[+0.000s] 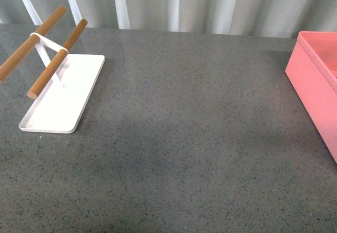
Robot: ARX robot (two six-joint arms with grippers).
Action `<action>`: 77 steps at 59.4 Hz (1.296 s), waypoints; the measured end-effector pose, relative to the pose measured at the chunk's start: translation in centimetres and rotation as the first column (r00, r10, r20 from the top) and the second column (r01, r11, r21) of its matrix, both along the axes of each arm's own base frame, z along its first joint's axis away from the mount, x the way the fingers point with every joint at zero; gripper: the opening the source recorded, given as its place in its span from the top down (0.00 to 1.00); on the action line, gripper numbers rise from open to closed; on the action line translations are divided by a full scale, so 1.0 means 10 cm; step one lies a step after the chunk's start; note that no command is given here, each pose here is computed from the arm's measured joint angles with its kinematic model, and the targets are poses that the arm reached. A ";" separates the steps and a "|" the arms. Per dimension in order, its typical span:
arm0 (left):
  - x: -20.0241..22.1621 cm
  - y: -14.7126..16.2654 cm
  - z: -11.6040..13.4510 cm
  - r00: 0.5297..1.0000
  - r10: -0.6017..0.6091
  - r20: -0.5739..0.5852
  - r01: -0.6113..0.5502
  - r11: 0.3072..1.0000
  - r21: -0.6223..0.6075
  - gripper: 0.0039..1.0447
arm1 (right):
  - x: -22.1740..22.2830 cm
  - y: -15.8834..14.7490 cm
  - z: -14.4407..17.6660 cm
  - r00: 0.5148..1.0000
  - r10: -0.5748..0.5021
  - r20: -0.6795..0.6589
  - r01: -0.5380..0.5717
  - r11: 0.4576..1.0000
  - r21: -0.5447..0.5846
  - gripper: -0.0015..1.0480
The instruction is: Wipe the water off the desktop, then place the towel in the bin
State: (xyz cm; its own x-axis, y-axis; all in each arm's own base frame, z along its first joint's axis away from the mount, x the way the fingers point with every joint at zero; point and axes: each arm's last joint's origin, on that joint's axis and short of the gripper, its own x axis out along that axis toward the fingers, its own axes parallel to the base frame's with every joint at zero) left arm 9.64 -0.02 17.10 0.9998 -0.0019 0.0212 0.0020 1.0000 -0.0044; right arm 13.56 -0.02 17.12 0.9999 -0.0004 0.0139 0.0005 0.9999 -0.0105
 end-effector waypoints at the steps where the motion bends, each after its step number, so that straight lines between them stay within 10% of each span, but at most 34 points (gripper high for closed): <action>1: 0.00 0.00 0.00 1.000 0.000 0.000 0.000 1.000 0.000 0.06 | 0.00 0.00 0.00 1.000 0.000 0.000 0.000 1.000 0.000 0.97; 77: 0.00 0.00 0.00 1.000 0.000 0.000 0.000 1.000 0.000 0.06 | -0.39 0.00 0.00 1.000 0.000 0.007 0.000 1.000 0.001 0.97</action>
State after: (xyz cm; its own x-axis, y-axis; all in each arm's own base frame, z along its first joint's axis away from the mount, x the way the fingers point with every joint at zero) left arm 9.64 -0.02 17.10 0.9998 -0.0019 0.0212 0.0020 1.0000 -0.0044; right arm 9.65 -0.01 17.13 0.9998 -0.0008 0.0208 0.0010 1.0000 -0.0097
